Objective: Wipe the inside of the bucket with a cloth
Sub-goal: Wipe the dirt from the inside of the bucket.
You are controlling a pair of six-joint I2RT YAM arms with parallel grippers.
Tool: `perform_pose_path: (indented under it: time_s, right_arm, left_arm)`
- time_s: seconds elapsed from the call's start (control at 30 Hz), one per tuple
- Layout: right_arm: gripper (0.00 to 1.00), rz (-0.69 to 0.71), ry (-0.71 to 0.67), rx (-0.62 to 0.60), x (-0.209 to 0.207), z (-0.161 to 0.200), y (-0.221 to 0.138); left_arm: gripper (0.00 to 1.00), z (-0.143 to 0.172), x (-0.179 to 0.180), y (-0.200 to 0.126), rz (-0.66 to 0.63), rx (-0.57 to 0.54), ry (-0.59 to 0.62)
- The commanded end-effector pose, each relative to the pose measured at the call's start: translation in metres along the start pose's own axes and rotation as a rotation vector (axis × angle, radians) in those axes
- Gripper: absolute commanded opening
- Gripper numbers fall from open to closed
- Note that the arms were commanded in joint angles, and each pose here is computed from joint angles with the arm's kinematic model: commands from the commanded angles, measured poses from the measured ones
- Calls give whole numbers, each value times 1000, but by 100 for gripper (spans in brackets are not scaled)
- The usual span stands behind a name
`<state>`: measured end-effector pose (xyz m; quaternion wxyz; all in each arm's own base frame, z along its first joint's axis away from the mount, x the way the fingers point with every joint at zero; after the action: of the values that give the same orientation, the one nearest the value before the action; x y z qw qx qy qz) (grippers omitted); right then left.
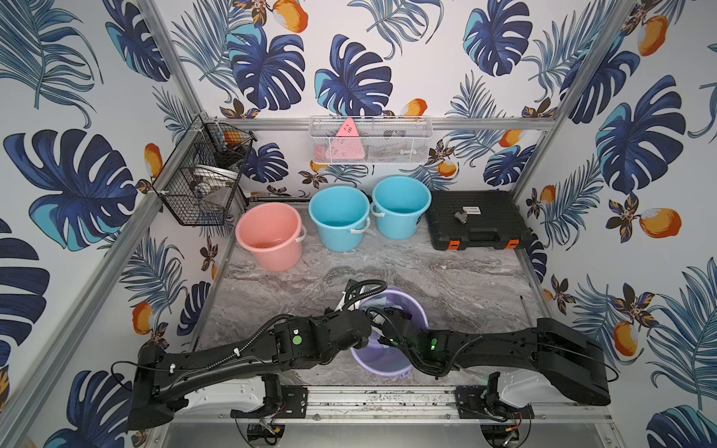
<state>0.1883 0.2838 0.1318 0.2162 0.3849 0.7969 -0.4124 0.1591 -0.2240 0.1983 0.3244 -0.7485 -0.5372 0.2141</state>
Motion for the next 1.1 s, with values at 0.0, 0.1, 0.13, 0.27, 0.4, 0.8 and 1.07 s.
perform_pose_path:
  time_s: [0.0,0.1,0.13,0.27,0.4,0.8,1.07]
  right_arm:
    - [0,109,-22,94,-18,7,-4]
    - [0,99,-38,186,-22,21,-12]
    - [0,98,-39,217,-25,25,-16]
    - [0,72,-2,310,-31,37,-28]
    - [0,14,95,400,-33,49,-39]
    - [0,-42,453,489,-54,30,-39]
    - [0,-72,646,625,-36,39,-30]
  left_arm:
    - [0,-2,-9,-2,59,4,-39]
    - [0,-2,-6,-4,47,-1,-35]
    - [0,-2,-5,-4,45,-4,-36]
    - [0,-3,-3,-6,36,-10,-35]
    - [0,-4,0,-7,23,-17,-42]
    - [0,-7,7,-10,-18,-52,-73]
    - [0,-9,13,-13,-51,-52,-79]
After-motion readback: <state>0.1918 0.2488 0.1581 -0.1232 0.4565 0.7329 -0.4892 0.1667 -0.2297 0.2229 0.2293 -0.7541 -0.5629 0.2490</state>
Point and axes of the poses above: each gripper's point midway between its finger pads, its own y axis out along the fingers, its own x axis along the line the jaws close on, z = x × y, the point moved 5 cm from there along -y, back along the fingers, and after that the axes turned 1 degree about -y, right-handed, at the moved point
